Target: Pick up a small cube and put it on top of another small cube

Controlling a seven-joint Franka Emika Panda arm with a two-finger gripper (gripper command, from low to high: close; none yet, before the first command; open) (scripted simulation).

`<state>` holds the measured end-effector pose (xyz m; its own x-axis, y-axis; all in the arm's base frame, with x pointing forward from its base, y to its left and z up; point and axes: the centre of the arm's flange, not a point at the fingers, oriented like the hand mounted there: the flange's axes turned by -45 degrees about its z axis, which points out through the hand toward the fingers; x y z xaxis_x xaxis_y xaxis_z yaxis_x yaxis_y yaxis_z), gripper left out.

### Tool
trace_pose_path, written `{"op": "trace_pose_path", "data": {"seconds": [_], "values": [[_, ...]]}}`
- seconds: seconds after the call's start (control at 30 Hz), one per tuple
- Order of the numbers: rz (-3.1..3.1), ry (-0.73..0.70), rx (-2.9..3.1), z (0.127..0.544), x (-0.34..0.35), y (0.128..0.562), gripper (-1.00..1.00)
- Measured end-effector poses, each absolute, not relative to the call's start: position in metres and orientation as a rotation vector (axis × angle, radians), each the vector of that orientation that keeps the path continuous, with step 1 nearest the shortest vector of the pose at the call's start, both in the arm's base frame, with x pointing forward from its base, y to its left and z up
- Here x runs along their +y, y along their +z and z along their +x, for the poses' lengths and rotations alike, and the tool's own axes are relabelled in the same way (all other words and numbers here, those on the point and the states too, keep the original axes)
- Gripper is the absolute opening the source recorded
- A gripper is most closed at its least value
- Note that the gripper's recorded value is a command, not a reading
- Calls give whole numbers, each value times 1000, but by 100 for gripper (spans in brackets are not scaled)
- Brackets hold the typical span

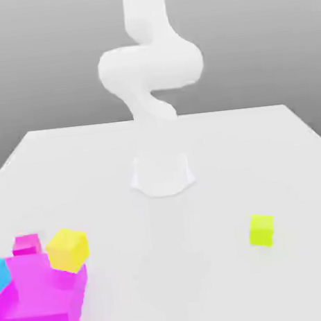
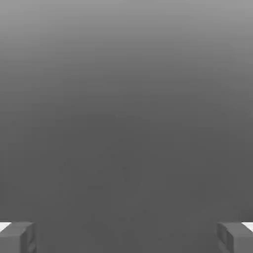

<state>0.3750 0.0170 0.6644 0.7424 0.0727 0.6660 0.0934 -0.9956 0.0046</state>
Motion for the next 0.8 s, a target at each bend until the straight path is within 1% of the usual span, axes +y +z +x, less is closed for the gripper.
{"op": "trace_pose_path", "data": {"seconds": [0.07, 0.17, 0.27, 0.37, 0.47, 0.57, 0.8], "values": [[-2912, -1015, -274, 394, 35, 624, 0], [-2912, -881, -470, 412, 65, 563, 0], [-2899, -751, -665, 419, 98, 503, 0], [-2874, -621, -861, 414, 129, 442, 0], [-2836, -492, -1058, 399, 158, 384, 0], [-2786, -365, -1253, 375, 181, 328, 0], [-2616, -74, -1708, 295, 207, 216, 0]]}}
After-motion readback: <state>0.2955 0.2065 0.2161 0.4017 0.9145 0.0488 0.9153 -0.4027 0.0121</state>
